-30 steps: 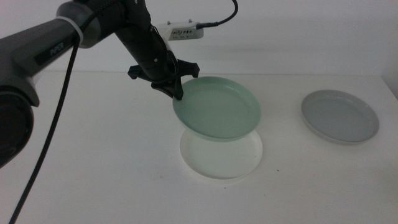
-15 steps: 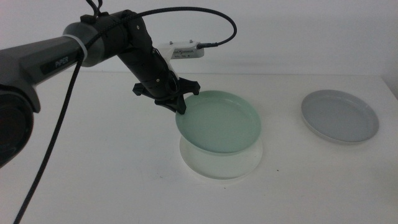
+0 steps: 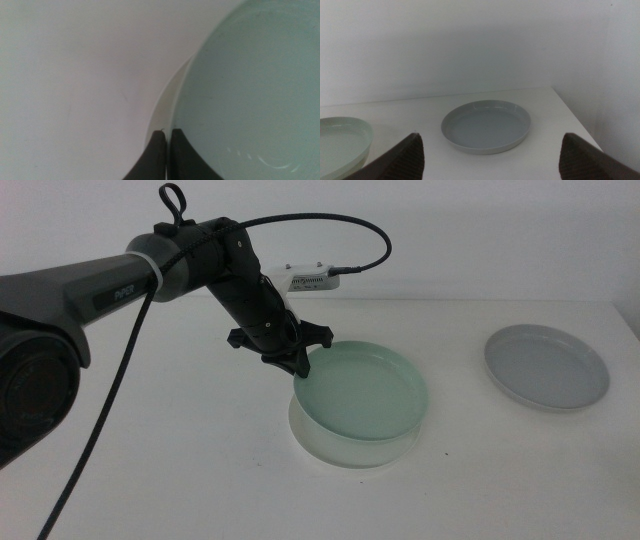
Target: Stack the three bowls on top of each other.
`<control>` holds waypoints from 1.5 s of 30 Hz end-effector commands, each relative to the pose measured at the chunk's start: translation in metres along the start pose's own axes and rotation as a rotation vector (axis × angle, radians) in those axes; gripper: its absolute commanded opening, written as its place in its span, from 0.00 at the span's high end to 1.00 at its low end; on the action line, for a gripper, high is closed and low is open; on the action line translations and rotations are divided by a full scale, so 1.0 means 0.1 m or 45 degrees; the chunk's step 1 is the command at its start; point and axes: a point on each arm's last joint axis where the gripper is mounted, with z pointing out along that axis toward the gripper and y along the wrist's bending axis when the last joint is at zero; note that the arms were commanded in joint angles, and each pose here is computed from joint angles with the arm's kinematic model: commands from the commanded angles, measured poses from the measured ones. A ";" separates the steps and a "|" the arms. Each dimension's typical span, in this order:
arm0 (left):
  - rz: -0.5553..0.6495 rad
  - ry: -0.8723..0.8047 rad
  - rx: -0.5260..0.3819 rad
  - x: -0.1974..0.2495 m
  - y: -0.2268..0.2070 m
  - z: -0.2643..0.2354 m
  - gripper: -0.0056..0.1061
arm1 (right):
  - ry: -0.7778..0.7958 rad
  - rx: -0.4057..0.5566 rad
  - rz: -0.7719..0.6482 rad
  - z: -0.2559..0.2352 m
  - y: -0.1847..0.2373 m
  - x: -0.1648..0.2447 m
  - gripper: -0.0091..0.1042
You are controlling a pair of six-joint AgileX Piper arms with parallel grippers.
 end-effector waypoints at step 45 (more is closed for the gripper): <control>0.611 -0.601 -0.032 0.95 -0.72 -3.01 0.11 | -0.018 0.006 -0.018 0.00 0.00 0.00 0.10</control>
